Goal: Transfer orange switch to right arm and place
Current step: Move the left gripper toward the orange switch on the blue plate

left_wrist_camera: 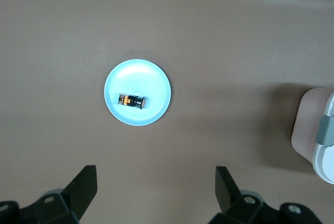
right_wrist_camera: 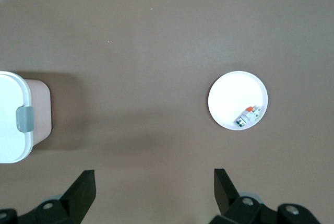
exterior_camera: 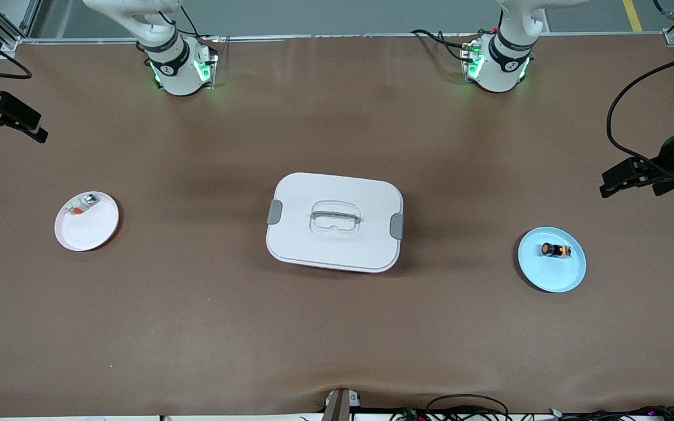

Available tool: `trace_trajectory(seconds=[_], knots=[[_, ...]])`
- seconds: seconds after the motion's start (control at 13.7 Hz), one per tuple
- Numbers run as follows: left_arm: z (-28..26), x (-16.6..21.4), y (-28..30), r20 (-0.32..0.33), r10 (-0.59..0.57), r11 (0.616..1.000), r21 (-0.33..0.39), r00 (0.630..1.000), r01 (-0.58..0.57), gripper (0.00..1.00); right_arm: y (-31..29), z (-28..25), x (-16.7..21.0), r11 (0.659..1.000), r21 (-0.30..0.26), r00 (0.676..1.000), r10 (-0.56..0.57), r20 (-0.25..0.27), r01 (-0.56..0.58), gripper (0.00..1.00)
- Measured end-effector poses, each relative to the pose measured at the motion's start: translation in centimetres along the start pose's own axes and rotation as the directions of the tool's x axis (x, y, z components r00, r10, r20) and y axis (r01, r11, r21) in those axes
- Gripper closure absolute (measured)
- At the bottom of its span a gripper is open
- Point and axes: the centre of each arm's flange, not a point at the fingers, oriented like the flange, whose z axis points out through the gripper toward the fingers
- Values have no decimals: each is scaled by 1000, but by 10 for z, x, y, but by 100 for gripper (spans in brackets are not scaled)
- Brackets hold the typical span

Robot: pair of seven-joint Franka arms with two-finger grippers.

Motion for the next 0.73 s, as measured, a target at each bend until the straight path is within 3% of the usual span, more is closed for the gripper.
trace_trajectory(seconds=[0.73], knots=[[1, 0, -14, 7, -20, 1000, 1, 1000, 20, 0, -2, -1, -1, 1000, 0, 1000, 2, -2, -2, 0]])
